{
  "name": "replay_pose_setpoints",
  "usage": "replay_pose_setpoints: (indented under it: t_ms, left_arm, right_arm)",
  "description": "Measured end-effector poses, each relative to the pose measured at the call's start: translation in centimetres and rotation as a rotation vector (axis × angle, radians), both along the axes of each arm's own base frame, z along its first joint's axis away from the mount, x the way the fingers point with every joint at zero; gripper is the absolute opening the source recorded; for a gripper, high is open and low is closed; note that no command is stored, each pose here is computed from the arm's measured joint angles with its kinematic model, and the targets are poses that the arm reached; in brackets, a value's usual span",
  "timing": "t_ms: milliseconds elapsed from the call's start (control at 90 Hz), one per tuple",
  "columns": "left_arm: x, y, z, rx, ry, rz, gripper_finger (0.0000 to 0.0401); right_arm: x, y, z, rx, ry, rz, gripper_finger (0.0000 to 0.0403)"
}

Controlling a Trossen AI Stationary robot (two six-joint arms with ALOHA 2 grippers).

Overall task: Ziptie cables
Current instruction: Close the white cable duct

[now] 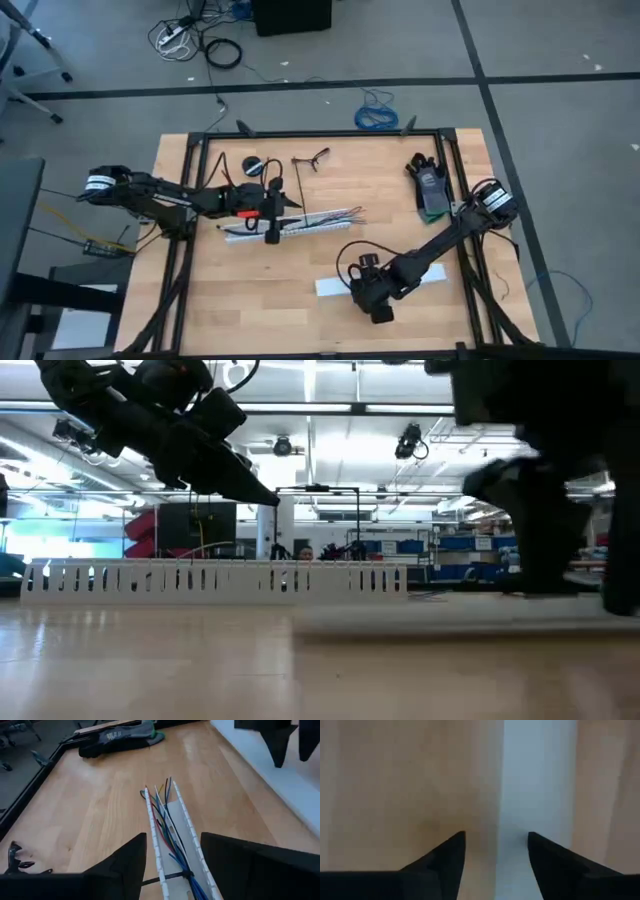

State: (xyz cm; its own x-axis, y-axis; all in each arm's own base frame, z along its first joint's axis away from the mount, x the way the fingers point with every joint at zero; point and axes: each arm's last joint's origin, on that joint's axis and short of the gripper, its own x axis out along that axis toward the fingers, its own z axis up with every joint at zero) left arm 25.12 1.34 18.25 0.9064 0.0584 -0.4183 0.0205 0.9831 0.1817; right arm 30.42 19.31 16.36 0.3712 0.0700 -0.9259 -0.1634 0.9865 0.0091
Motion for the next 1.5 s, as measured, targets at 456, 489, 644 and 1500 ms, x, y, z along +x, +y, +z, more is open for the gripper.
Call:
replay_pose_setpoints:
  t_ms: [456, 489, 644, 1500]
  left_arm:
    - [0.0, 0.0, 0.0, 0.000, 0.003, 0.000, 0.0184]
    - [0.0, 0.0, 0.0, 0.000, 0.003, 0.000, 0.0184]
    - [0.0, 0.0, 0.0, 0.000, 0.005, 0.000, 0.0184]
    - [0.0, 0.0, -0.1, 0.000, 0.008, 0.001, 0.0184]
  right_arm:
    - [1.6, -1.6, 1.3, -0.028, -0.007, 0.038, 0.0156]
    - [1.6, -1.7, 1.3, -0.036, -0.001, 0.049, 0.0162]
    - [1.1, -2.1, 1.1, -0.052, 0.062, 0.020, 0.0201]
    - [0.9, -2.5, -0.5, -0.045, 0.034, -0.062, 0.0309]
